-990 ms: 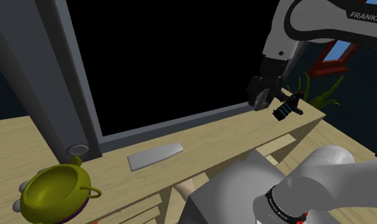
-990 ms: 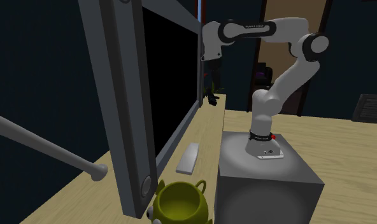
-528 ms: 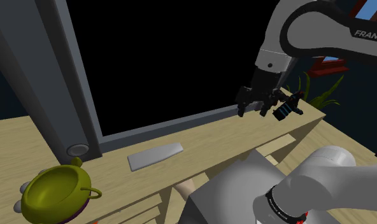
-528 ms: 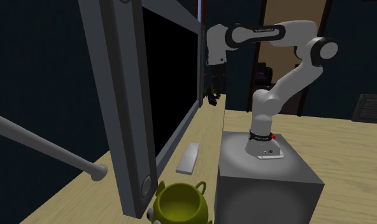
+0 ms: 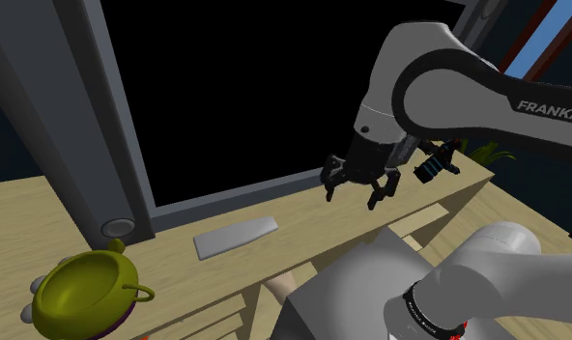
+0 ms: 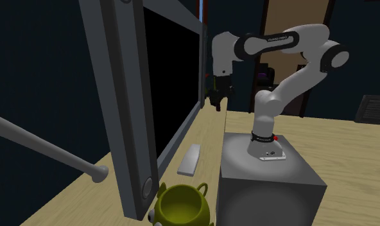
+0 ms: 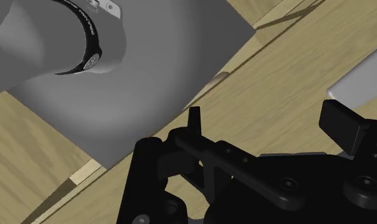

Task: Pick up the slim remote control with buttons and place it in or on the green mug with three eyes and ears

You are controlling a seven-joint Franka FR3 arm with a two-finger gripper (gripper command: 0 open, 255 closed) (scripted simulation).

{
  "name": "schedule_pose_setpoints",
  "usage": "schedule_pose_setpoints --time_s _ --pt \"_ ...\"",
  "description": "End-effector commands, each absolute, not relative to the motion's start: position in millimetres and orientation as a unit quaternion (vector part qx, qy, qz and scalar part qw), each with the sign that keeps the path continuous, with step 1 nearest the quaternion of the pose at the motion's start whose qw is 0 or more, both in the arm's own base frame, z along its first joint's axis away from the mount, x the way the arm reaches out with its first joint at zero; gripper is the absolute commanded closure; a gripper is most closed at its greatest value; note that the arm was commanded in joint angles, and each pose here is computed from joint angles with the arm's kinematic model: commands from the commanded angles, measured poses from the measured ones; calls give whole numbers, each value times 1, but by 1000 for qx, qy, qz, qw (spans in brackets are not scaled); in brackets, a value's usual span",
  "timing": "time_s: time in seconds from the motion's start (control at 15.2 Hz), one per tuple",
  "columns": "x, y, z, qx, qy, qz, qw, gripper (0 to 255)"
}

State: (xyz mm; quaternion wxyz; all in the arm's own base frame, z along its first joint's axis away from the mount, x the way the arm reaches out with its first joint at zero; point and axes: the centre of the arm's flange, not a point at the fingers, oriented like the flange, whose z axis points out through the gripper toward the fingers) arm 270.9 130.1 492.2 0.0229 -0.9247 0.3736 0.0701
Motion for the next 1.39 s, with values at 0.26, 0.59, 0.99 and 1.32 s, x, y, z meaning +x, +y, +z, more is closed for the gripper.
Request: schedule_pose_setpoints --time_s 0.26,0.59,0.99,1.32 --pt "288 200 458 -864 500 52 17 0" --pt "317 251 428 -803 595 37 11 0" --pt "365 301 390 -716 698 17 5 0" --pt "400 324 362 -657 754 6 0 0"
